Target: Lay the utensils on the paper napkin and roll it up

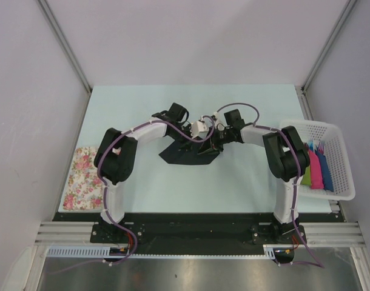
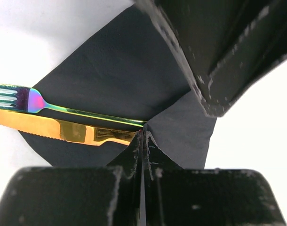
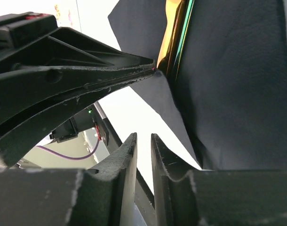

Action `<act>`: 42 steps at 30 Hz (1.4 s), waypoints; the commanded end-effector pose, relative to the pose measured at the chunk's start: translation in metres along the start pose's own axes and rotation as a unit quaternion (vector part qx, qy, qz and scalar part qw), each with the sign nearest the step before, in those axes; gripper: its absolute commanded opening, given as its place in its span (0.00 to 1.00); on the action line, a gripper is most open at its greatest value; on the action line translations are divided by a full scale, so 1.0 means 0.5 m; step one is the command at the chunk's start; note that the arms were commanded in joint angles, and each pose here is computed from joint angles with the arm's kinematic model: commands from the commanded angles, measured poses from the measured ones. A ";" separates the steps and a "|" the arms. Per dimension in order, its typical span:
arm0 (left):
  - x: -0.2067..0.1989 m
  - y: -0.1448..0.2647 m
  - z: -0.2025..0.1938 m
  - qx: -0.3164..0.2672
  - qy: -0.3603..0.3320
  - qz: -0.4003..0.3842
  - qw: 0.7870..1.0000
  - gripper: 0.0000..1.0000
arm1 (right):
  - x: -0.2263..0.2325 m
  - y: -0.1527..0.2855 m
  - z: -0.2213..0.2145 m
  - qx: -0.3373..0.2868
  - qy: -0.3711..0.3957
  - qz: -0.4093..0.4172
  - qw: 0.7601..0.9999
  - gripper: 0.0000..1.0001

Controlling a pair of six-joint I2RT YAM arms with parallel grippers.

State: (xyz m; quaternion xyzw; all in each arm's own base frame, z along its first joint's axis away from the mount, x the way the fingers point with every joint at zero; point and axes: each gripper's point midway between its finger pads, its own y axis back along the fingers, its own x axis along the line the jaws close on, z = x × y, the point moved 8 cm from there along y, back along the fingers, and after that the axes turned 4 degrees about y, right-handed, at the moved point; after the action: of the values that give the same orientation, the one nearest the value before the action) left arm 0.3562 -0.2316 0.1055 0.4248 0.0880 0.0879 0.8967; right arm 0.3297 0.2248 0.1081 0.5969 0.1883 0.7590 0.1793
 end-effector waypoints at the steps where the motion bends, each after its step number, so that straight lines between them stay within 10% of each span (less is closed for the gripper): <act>1: 0.025 0.014 0.029 -0.019 0.000 0.022 1.000 0.00 | 0.001 -0.025 -0.006 0.012 -0.005 0.010 1.000 0.22; 15: 0.033 0.010 0.026 -0.009 0.019 0.022 1.000 0.01 | -0.042 -0.060 -0.019 0.024 -0.024 -0.038 0.999 0.10; 20: 0.035 0.072 0.046 -0.068 0.085 0.006 0.994 0.28 | -0.063 -0.069 -0.026 0.029 -0.029 -0.065 0.997 0.07; 27: -0.031 0.174 0.031 -0.158 0.248 -0.102 0.950 0.41 | -0.081 -0.072 -0.027 0.030 -0.035 -0.090 0.995 0.06; 42: -0.061 0.074 -0.073 -0.113 0.459 -0.139 0.870 0.34 | -0.087 -0.072 -0.029 0.033 -0.032 -0.109 0.993 0.03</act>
State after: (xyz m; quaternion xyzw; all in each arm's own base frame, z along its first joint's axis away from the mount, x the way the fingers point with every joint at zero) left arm 0.2989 -0.1813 0.1099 0.2495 0.5169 0.1423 0.8064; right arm 0.3229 0.2362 0.0649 0.6255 0.2445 0.7109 0.2089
